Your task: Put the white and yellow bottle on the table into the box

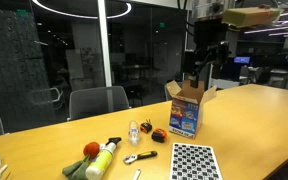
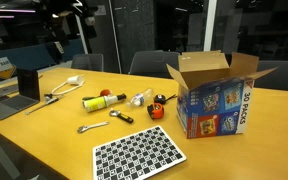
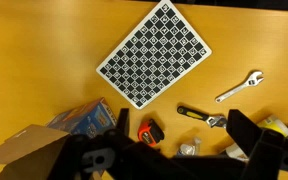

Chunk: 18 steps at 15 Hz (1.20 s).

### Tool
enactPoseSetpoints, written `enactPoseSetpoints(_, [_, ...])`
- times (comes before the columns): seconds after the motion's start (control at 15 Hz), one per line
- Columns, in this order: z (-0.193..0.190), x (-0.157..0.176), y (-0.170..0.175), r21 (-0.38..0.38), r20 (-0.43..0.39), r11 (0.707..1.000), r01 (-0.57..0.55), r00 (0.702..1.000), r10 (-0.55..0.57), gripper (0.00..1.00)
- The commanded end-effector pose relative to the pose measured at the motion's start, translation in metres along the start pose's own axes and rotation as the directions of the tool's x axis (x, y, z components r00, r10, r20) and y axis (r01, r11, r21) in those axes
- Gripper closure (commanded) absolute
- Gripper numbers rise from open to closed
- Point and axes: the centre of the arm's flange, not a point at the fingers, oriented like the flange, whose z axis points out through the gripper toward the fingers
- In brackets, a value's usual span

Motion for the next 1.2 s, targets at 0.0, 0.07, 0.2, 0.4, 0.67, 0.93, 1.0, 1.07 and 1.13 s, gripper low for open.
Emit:
enactPoseSetpoints(0.0, [-0.003,0.000,0.000,0.001,-0.007,1.000,0.000,1.000,0.000,0.00])
enactPoseSetpoints(0.07, [-0.006,0.001,0.000,0.002,-0.013,1.000,-0.001,1.000,0.001,0.00])
enactPoseSetpoints(0.2, [-0.009,0.000,0.000,0.003,-0.020,1.000,-0.001,1.000,0.002,0.00])
enactPoseSetpoints(0.4, [-0.009,0.000,0.000,0.003,-0.020,1.000,-0.001,1.000,0.002,0.00])
enactPoseSetpoints(0.67, [-0.004,0.010,0.000,0.054,-0.008,0.995,-0.082,0.997,0.083,0.00])
enactPoseSetpoints(0.93, [0.010,0.049,-0.021,0.155,0.063,0.948,-0.277,0.961,0.270,0.00])
enactPoseSetpoints(1.0, [0.015,0.062,-0.028,0.188,0.082,0.931,-0.313,0.949,0.303,0.00])
enactPoseSetpoints(1.07, [0.019,0.075,-0.037,0.221,0.101,0.910,-0.350,0.937,0.335,0.00])
enactPoseSetpoints(1.13, [0.026,0.091,-0.048,0.252,0.121,0.888,-0.385,0.923,0.366,0.00])
